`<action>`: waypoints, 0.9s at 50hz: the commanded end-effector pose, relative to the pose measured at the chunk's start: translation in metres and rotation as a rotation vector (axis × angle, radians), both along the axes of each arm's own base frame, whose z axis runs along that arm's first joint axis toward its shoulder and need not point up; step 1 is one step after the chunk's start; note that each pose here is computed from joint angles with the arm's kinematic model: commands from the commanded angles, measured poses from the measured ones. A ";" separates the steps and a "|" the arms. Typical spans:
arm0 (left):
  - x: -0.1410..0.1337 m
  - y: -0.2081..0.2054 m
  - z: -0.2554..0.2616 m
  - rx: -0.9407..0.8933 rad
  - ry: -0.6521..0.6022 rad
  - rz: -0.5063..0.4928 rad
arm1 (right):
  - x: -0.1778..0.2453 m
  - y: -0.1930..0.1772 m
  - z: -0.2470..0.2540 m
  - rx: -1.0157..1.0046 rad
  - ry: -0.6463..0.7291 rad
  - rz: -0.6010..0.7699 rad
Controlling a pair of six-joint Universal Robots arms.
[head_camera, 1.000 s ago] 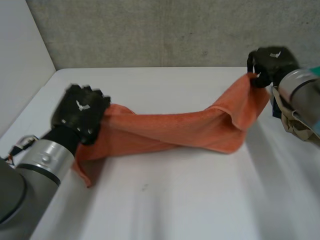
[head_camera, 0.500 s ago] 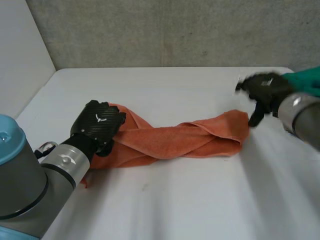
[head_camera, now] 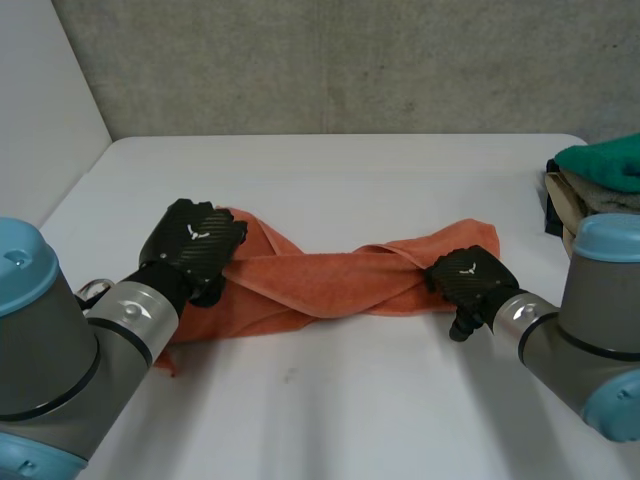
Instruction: Fold the laundry.
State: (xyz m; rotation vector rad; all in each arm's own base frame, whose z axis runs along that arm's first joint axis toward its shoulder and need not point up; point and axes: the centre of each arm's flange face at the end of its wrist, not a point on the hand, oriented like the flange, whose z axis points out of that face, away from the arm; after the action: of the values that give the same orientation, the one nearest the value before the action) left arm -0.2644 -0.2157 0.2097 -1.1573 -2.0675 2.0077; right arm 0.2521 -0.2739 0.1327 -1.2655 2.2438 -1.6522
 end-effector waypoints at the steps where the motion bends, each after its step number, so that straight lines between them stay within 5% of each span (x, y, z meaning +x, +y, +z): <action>1: 0.002 -0.004 -0.005 0.009 -0.007 0.011 | 0.005 -0.018 -0.010 -0.108 0.027 0.009; 21: 0.004 -0.012 -0.001 0.004 0.002 0.027 | 0.016 -0.049 -0.025 -0.163 0.069 0.003; 28: 0.010 -0.013 0.012 -0.010 0.008 0.056 | -0.002 -0.049 0.052 -0.262 0.036 -0.064; 34: 0.017 -0.007 0.045 -0.039 0.025 0.066 | -0.030 -0.009 0.145 -0.245 0.070 -0.067; 45: 0.014 -0.013 0.033 0.058 -0.020 0.054 | -0.035 0.000 0.131 -0.056 0.083 0.028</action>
State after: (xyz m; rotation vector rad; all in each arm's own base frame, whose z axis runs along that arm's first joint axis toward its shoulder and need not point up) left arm -0.2472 -0.2215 0.2590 -1.1005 -2.1190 2.0374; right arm 0.2141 -0.2685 0.2893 -1.3806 2.2096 -1.8620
